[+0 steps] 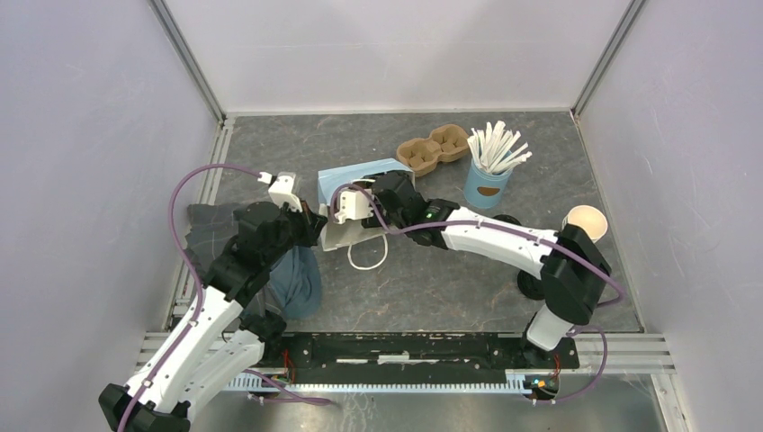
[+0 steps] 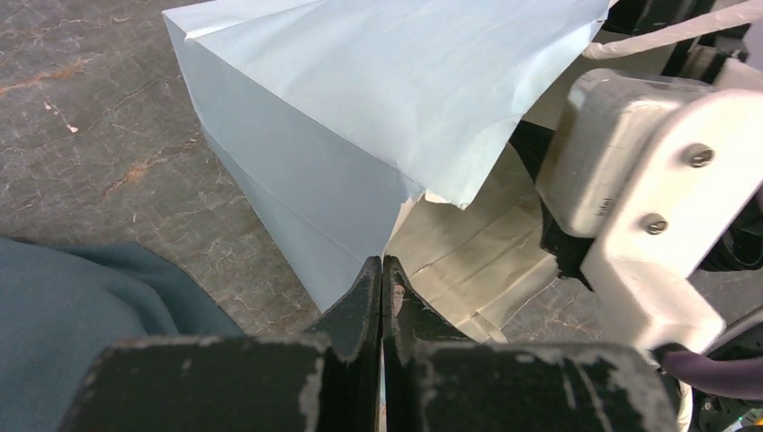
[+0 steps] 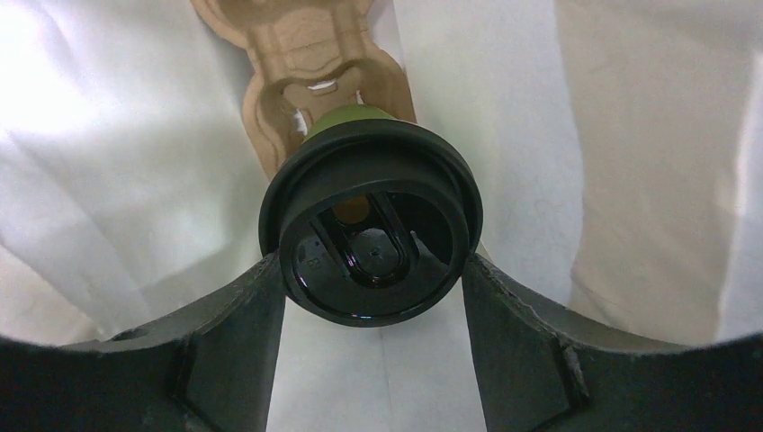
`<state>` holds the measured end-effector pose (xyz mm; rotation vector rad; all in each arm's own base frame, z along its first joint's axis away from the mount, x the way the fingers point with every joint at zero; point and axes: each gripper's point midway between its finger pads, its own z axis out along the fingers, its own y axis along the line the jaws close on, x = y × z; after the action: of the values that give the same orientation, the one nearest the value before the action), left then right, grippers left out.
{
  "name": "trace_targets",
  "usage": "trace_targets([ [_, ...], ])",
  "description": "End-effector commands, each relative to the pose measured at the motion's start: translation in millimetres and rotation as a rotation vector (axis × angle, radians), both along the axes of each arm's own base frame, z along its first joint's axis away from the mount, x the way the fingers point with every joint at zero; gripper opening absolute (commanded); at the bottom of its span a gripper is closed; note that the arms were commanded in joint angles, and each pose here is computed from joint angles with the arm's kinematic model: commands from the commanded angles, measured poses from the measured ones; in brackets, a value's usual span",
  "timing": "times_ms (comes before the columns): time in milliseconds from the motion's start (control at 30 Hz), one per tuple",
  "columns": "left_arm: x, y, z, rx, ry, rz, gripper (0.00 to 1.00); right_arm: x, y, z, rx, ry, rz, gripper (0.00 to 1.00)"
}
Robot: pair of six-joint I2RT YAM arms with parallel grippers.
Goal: Pack the takeout coffee
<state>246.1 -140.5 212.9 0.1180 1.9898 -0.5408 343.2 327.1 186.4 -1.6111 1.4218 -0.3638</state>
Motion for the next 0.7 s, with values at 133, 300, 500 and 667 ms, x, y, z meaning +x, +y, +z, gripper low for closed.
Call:
trace_targets([
  [133, -1.1, -3.0, 18.9, -0.041, -0.01, 0.004, 0.02, 19.4, 20.4, 4.0, 0.074, -0.053, 0.023, 0.5],
  [300, 0.8, -5.0, 23.2, -0.043, -0.008, -0.001, 0.02, 24.1, 21.9, -7.0, 0.081, -0.044, 0.027, 0.5],
  [500, 2.4, -8.8, 22.5, -0.044, 0.015, -0.011, 0.02, 31.1, 27.1, -15.2, 0.122, -0.035, 0.024, 0.5],
  [667, 2.8, -11.1, 23.4, -0.042, 0.034, -0.018, 0.02, 34.0, 26.6, -27.9, 0.143, -0.015, 0.016, 0.5],
])
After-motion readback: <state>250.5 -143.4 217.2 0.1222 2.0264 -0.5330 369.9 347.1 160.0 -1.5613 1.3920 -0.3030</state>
